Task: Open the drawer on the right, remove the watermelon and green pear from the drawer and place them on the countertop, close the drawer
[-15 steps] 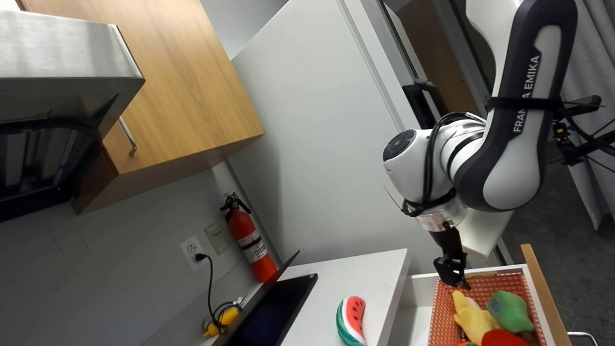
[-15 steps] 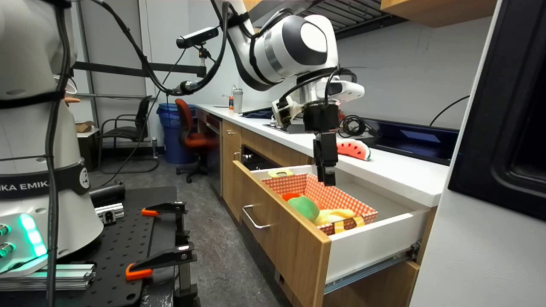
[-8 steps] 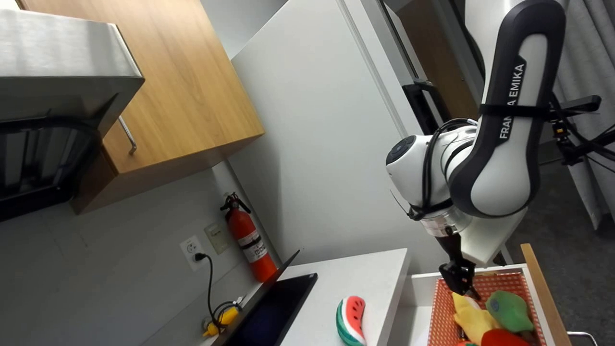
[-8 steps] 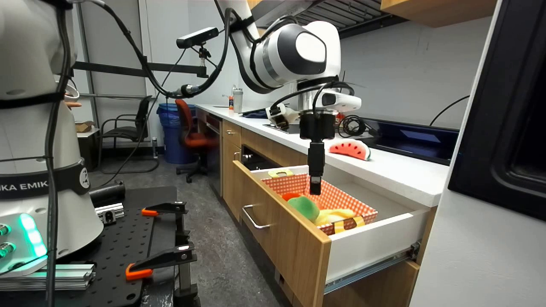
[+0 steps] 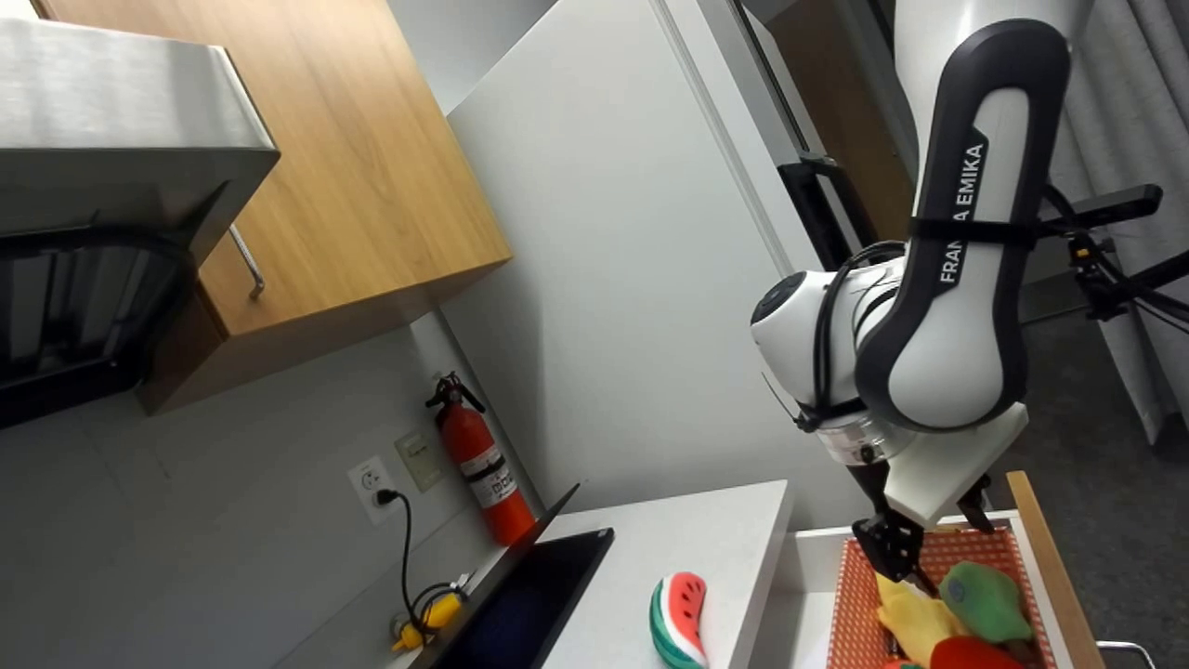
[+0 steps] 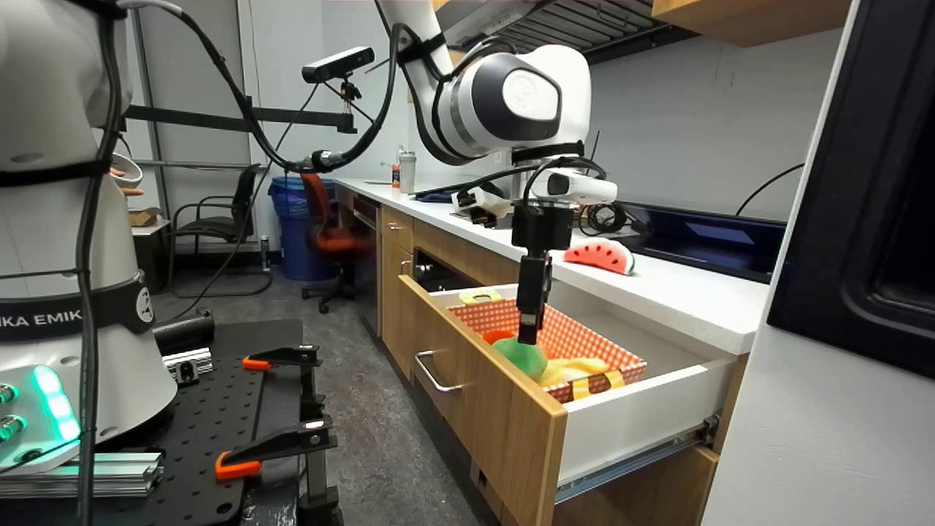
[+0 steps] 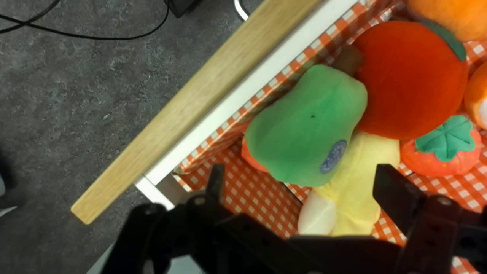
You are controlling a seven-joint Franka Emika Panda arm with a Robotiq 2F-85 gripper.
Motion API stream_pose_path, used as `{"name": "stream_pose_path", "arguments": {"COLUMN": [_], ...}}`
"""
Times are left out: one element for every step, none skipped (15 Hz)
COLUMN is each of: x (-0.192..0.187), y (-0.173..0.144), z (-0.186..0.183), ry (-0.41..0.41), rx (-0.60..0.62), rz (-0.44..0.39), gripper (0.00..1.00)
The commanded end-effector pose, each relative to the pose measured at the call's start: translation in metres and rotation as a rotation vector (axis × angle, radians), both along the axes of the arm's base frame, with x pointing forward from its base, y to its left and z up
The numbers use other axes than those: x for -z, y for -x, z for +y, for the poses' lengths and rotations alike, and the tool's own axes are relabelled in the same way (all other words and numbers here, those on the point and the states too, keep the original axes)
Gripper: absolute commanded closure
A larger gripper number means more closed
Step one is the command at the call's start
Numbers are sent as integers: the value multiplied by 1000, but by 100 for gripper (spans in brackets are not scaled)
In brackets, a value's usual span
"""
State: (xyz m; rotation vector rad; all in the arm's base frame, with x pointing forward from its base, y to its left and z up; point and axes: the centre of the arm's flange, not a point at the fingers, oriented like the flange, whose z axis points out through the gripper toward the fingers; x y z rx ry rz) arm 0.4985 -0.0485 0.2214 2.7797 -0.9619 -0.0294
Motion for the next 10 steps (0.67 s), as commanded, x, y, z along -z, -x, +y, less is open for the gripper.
{"name": "stream_pose_path", "arguments": {"x": [4,5,6,8,9,11,12,13,13,14], "y": [-10,-11,-12,-13,-14,-15,-17,-18,-20,-21], "z": [-8,-9,-10,-11,-12,-14,-16,-17,-19,-21], "ry": [-32,-35,-37,-41,-43,-46,-48,-50,-51,-50], "rx": [33,40,48,56,62,70,76,84,90,95], "rz": [0,1,2,4,7,10,11,11,10,9], "gripper": [19,26,27,35,39,49,62,69,77,86]}}
